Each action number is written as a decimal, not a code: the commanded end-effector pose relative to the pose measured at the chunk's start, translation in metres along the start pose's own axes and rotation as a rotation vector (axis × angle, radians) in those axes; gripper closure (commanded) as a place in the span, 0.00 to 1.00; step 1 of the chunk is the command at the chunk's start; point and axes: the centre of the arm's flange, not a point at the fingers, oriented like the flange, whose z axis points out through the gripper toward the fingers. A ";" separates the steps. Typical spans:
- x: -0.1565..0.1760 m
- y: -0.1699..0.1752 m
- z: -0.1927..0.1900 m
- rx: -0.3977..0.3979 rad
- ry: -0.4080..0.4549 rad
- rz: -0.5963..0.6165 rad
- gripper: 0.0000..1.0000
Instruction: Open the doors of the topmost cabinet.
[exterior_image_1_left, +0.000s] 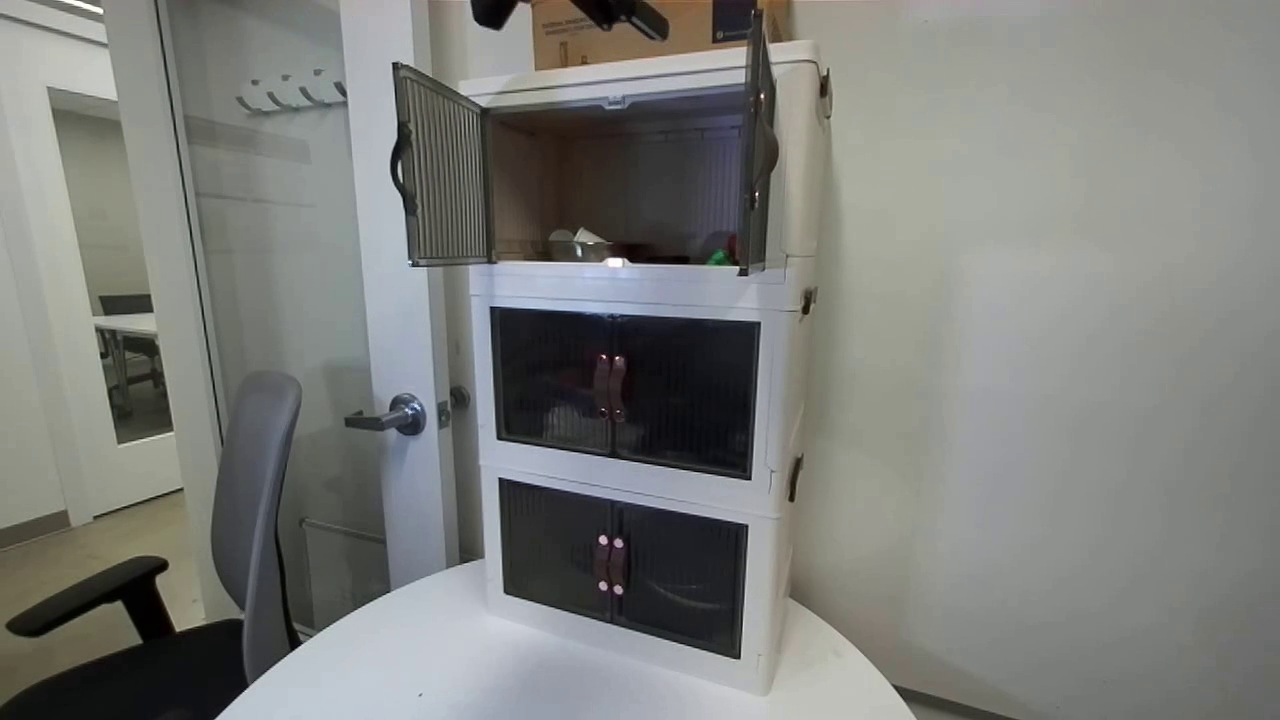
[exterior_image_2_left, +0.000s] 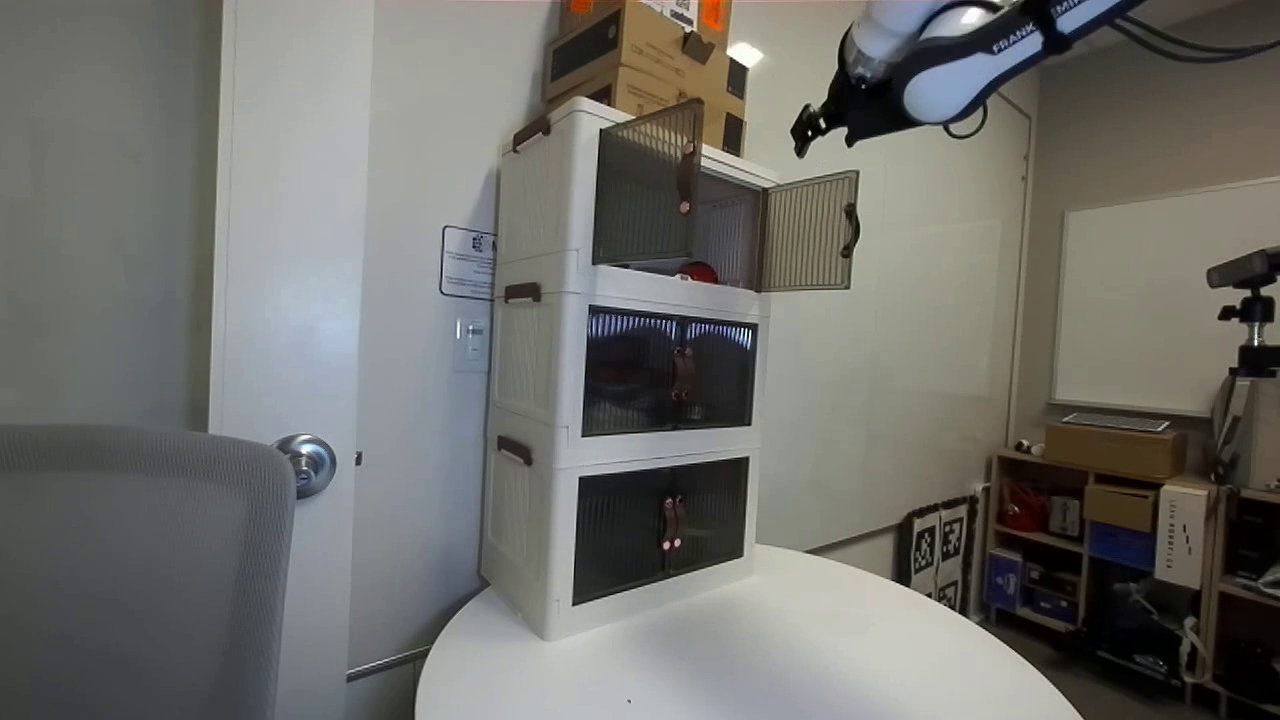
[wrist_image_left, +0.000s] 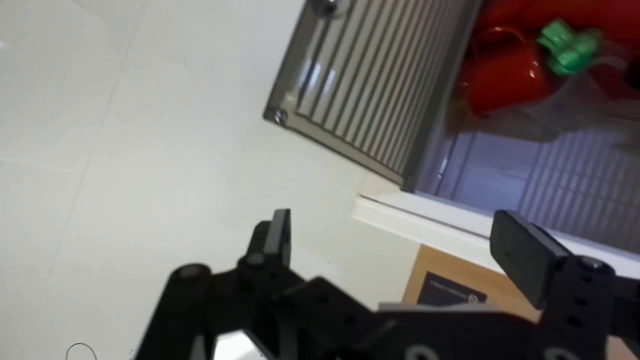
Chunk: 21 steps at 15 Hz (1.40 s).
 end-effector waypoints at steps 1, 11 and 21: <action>0.043 0.010 -0.053 0.198 0.008 0.025 0.00; -0.029 -0.041 -0.198 0.540 -0.265 -0.150 0.00; -0.053 -0.001 -0.305 0.530 -0.483 -0.434 0.00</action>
